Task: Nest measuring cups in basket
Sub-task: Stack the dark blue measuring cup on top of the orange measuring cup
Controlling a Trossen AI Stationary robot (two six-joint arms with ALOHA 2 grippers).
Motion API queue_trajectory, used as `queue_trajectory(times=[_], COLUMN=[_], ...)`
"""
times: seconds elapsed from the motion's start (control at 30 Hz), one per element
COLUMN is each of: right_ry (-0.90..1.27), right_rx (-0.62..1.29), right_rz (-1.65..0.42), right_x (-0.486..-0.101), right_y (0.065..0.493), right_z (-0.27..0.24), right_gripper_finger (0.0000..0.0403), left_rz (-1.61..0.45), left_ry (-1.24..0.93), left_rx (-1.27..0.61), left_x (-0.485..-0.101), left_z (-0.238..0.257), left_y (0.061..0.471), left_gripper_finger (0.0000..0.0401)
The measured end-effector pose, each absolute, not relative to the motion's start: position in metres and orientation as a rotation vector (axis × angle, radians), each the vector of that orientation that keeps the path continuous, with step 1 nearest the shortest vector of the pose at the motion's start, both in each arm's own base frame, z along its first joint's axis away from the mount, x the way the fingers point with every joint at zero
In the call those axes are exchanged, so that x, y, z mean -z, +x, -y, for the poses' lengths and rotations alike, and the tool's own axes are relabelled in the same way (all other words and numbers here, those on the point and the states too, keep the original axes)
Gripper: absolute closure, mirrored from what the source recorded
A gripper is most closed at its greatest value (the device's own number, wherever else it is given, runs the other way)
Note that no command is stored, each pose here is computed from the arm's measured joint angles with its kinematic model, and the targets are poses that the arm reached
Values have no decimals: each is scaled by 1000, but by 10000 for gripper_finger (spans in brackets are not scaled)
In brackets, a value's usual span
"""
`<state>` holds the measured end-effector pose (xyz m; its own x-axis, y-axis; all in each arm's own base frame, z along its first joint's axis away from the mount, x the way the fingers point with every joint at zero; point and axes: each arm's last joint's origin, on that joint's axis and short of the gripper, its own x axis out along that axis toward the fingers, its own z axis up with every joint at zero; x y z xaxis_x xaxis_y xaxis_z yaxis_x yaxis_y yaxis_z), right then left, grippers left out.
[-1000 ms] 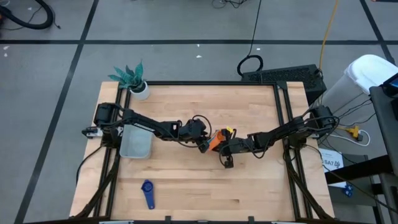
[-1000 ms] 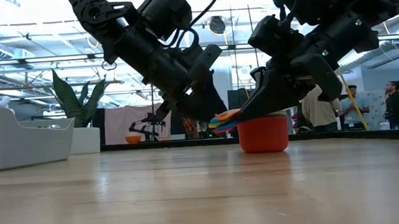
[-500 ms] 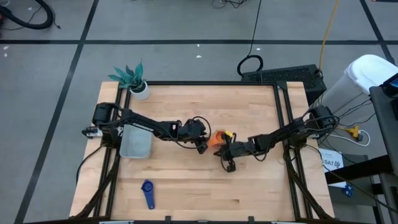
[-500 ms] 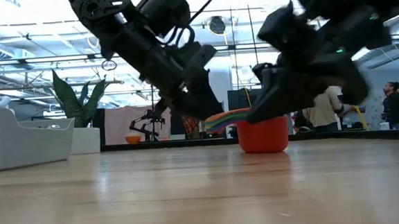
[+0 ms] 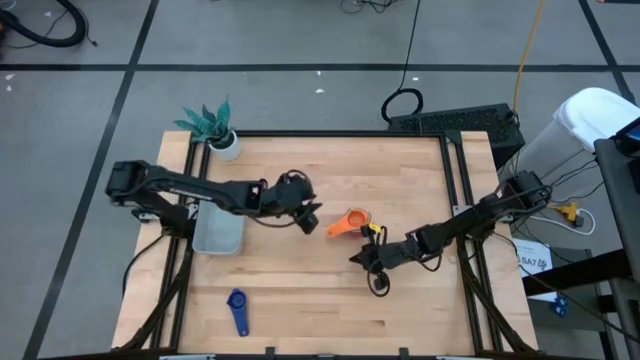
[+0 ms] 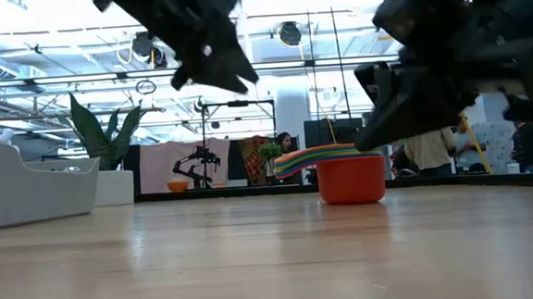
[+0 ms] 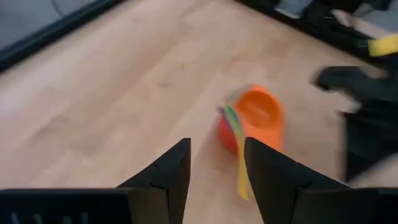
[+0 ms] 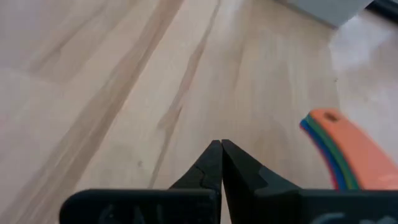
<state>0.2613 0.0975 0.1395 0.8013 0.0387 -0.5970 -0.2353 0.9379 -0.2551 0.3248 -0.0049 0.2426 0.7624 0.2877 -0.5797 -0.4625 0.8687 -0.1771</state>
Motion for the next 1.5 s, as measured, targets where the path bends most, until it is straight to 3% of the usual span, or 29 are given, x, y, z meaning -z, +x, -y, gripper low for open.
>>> queue_trajectory(times=[0.33,0.53,0.8,1.13,1.5], right_ry=[-368,-332,-234,-199,-213], right_rx=[-75,-53,-9,25,14], right_rz=[-833,-851,-809,-661,-632], right_x=[-123,-116,-116,-131,-136], right_y=[243,223,185,164,163], right_z=[-91,-82,-66,-56,-56], right_gripper_finger=[403,403,403,403,403], left_rz=[-825,-1027,-1121,-1600,-1551], left_ry=[-498,-613,-719,-791,-720], left_rx=[-395,-537,-540,-685,-788], left_x=[-234,-231,-255,-199,-192], left_z=[79,119,167,215,222], left_y=[284,246,225,225,214], left_gripper_finger=[249,249,249,249,249])
